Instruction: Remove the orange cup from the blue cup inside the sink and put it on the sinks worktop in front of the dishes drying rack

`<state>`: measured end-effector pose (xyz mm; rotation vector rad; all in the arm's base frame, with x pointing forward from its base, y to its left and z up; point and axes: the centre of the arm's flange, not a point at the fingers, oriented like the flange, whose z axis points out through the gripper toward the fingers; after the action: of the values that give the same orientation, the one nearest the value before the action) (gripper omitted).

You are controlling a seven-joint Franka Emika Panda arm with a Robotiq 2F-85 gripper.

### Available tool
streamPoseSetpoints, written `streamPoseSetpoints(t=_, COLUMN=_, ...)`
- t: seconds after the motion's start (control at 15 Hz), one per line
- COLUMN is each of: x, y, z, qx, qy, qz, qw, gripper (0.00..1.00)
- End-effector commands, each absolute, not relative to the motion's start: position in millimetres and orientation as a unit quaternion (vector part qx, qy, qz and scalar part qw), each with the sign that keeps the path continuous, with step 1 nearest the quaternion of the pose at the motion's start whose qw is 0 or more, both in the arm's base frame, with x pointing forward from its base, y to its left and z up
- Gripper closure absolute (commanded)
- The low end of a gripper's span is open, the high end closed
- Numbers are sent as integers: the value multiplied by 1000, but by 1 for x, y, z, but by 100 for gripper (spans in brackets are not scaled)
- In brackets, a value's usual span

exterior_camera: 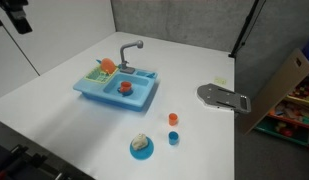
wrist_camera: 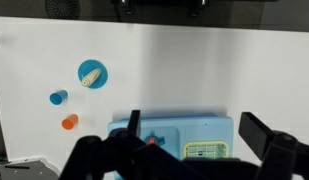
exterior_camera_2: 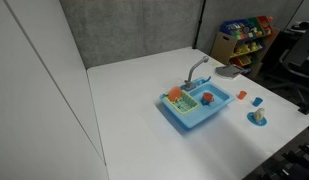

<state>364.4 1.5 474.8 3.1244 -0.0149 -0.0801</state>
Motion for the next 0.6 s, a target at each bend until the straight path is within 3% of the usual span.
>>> streamPoseSetpoints(t=0.0, x=386, y=6, z=479, qx=1000, qy=-7, qz=-29, qw=9, gripper=0)
streamPoseSetpoints(t=0.53, x=432, y=-2, z=457, qx=999, qy=-34, qz=-35, qw=12, gripper=0)
